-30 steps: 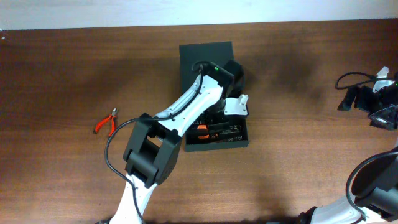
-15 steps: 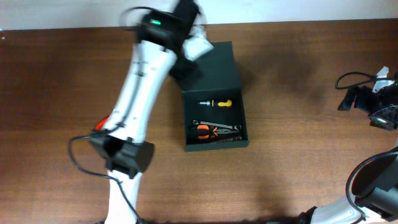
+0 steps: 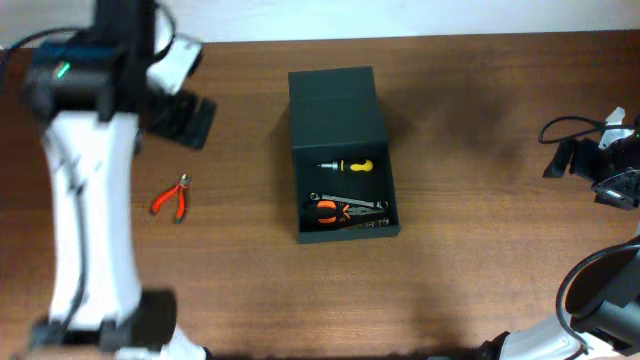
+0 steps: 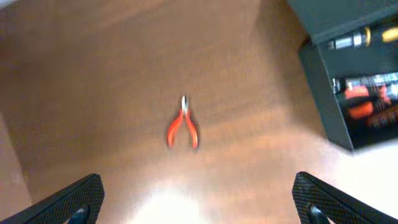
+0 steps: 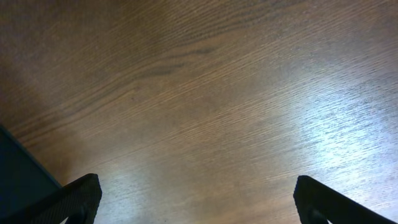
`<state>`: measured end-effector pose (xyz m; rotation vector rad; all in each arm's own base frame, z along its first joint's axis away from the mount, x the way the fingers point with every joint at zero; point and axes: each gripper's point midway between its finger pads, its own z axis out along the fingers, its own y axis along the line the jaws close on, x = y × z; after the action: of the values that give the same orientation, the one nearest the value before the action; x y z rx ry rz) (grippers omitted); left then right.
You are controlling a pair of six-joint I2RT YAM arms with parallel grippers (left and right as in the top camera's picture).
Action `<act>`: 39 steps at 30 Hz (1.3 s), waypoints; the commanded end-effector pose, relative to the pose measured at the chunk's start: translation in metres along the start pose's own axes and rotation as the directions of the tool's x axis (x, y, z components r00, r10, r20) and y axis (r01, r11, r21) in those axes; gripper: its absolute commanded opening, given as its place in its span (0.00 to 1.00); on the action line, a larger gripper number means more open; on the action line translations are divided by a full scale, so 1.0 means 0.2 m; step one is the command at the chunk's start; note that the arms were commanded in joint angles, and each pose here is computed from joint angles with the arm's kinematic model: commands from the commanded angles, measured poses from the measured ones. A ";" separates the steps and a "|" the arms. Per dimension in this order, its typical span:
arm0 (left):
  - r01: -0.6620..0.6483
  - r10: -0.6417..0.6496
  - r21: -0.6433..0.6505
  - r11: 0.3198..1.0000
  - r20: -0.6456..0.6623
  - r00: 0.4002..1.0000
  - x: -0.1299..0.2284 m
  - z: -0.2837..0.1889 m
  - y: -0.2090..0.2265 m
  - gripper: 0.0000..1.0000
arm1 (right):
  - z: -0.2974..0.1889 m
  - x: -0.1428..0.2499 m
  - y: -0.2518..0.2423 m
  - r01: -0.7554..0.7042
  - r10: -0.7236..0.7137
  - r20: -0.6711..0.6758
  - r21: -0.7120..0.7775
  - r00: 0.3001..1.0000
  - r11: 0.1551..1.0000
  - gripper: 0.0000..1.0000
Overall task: Pack container
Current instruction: 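Lower the left gripper onto the red-handled pliers and grasp them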
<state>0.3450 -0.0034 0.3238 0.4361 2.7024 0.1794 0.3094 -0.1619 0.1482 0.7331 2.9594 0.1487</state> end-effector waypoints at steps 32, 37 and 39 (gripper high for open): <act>0.141 -0.109 0.094 0.986 -0.283 0.953 0.60 1.15 0.07 0.99 | 0.00 0.01 0.02 0.000 0.000 -0.004 -0.008 1.000 1.000 0.99; 0.145 -0.104 0.108 0.984 -0.318 0.942 0.63 1.22 0.06 1.00 | 0.00 0.01 0.02 -0.001 0.000 -0.007 -0.009 1.000 1.000 0.99; 0.147 -0.102 0.113 0.983 -0.330 0.938 0.64 1.25 0.05 1.00 | 0.00 0.02 0.02 -0.001 0.001 -0.009 -0.008 1.000 1.000 0.99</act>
<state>0.3382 0.0649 0.0618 0.2714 3.0451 0.0624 0.3083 -0.1613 0.1480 0.7342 2.9642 0.1513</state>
